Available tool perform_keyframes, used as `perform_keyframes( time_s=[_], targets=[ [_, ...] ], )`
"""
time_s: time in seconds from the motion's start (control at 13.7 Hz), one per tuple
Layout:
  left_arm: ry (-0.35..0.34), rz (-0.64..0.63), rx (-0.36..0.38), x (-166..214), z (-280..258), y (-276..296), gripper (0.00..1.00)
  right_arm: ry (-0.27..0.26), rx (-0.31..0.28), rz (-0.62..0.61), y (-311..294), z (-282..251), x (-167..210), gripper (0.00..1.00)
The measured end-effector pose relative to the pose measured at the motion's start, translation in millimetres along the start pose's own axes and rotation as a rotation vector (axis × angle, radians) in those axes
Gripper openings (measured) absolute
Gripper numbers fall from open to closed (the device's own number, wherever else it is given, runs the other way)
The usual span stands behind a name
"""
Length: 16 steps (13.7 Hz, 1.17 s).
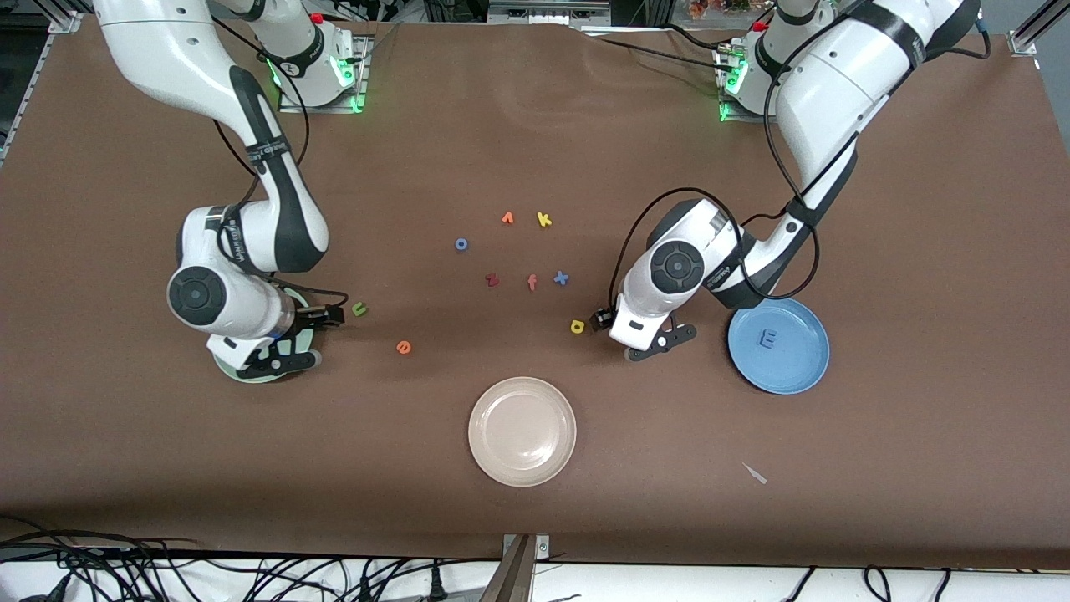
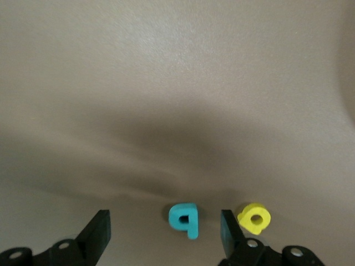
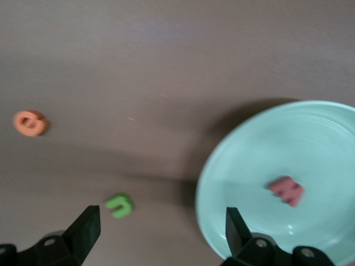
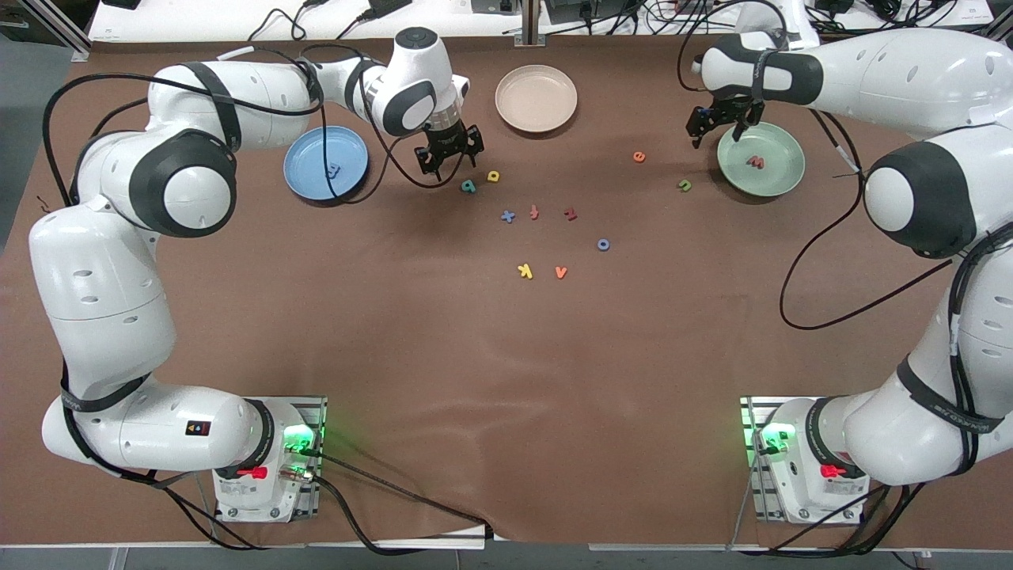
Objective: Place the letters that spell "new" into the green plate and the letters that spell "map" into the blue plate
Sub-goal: 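Grasp the teal p with the left gripper, the green n with the right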
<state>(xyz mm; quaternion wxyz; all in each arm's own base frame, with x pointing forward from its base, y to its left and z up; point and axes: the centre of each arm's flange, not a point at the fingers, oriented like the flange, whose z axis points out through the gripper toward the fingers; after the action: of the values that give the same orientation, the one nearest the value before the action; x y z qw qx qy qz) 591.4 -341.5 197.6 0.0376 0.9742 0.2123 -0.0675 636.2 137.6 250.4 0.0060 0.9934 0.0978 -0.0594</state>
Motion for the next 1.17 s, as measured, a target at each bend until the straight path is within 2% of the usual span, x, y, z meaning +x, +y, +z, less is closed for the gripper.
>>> perform_keyframes(
  time_s=[0.15, 0.22, 0.37, 0.44, 0.51, 0.66, 0.73, 0.81, 0.88, 0.95, 1.03, 1.1, 1.17],
  targets=[
    [-0.015, 0.001, -0.002, -3, 14, 1, 0.82, 0.065, 0.01, -0.018, -14, 11, -10, 1.0],
    [-0.02, 0.005, -0.001, -6, 18, 3, 0.76, 0.089, 0.014, -0.026, -20, 19, -19, 1.0],
    [-0.022, 0.01, -0.001, -11, 21, 6, 0.75, 0.111, 0.018, -0.04, -29, 36, -37, 1.0],
    [-0.023, 0.013, 0.0, -13, 21, 7, 0.71, 0.12, 0.019, -0.045, -31, 44, -43, 1.0],
    [-0.023, 0.014, 0.0, -14, 21, 8, 0.7, 0.123, 0.018, -0.05, -31, 50, -48, 1.0],
    [-0.023, 0.013, 0.003, -13, 22, 7, 0.56, 0.116, 0.015, -0.067, -31, 59, -54, 0.99],
    [-0.023, 0.011, 0.005, -12, 24, 6, 0.56, 0.11, 0.015, -0.082, -32, 62, -55, 0.96],
    [-0.024, 0.009, 0.007, -11, 25, 5, 0.51, 0.104, 0.014, -0.095, -33, 66, -56, 0.96],
    [-0.027, 0.008, 0.01, -11, 28, 4, 0.5, 0.098, 0.014, -0.101, -34, 69, -57, 0.93],
    [-0.028, 0.008, 0.012, -11, 28, 4, 0.43, 0.096, 0.014, -0.106, -35, 73, -57, 0.93],
    [-0.028, 0.007, 0.013, -11, 27, 3, 0.33, 0.094, 0.013, -0.109, -37, 76, -57, 0.88],
    [-0.027, 0.008, 0.013, -11, 26, 4, 0.29, 0.091, 0.012, -0.115, -39, 78, -57, 0.86],
    [-0.027, 0.008, 0.013, -11, 26, 4, 0.29, 0.09, 0.012, -0.119, -41, 79, -57, 0.81]
  ],
)
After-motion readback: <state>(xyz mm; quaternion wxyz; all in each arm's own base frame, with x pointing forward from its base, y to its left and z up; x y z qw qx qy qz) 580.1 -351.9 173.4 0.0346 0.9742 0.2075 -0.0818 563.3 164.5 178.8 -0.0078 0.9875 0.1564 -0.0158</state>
